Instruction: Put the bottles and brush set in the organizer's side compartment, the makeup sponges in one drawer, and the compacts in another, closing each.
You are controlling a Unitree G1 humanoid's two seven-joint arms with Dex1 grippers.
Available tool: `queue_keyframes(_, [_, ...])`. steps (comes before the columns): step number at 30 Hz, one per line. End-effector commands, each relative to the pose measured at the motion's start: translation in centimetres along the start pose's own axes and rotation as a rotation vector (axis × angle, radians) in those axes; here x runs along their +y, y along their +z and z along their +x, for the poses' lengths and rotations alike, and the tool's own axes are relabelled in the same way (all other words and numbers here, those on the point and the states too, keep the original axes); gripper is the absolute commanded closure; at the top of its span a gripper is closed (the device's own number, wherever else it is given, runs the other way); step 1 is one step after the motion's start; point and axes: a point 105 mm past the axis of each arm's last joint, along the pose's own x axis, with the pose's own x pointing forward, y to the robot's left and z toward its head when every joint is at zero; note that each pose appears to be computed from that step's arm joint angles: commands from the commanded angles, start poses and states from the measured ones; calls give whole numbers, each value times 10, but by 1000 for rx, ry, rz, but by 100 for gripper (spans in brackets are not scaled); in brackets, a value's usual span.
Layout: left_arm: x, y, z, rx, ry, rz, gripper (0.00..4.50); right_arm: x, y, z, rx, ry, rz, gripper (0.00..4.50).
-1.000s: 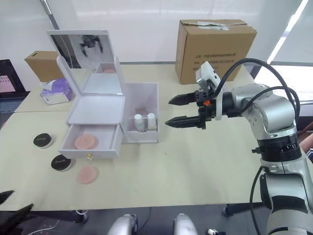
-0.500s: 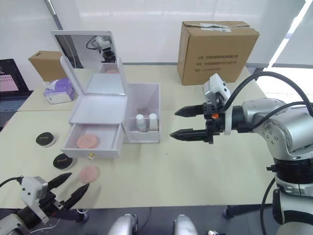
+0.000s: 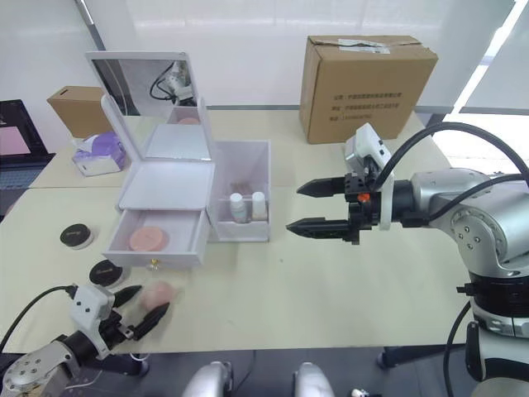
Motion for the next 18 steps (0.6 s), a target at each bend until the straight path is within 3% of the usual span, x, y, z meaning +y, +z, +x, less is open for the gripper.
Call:
queue_keyframes(1, [0, 3, 2, -5, 8, 30, 126, 3, 14, -5, -26, -12, -52, 0])
queue_keyframes(9, [-3, 21, 9, -39, 17, 27, 385, 1, 15, -3, -29, -13, -51, 0])
queue_keyframes(14, [-2, 28, 8, -47, 38, -16, 385, 0, 15, -3, -30, -14, -51, 0])
queue_keyframes(18, [-1, 33, 1, -69, 51, -66, 293, -2, 14, -3, -29, -15, -51, 0])
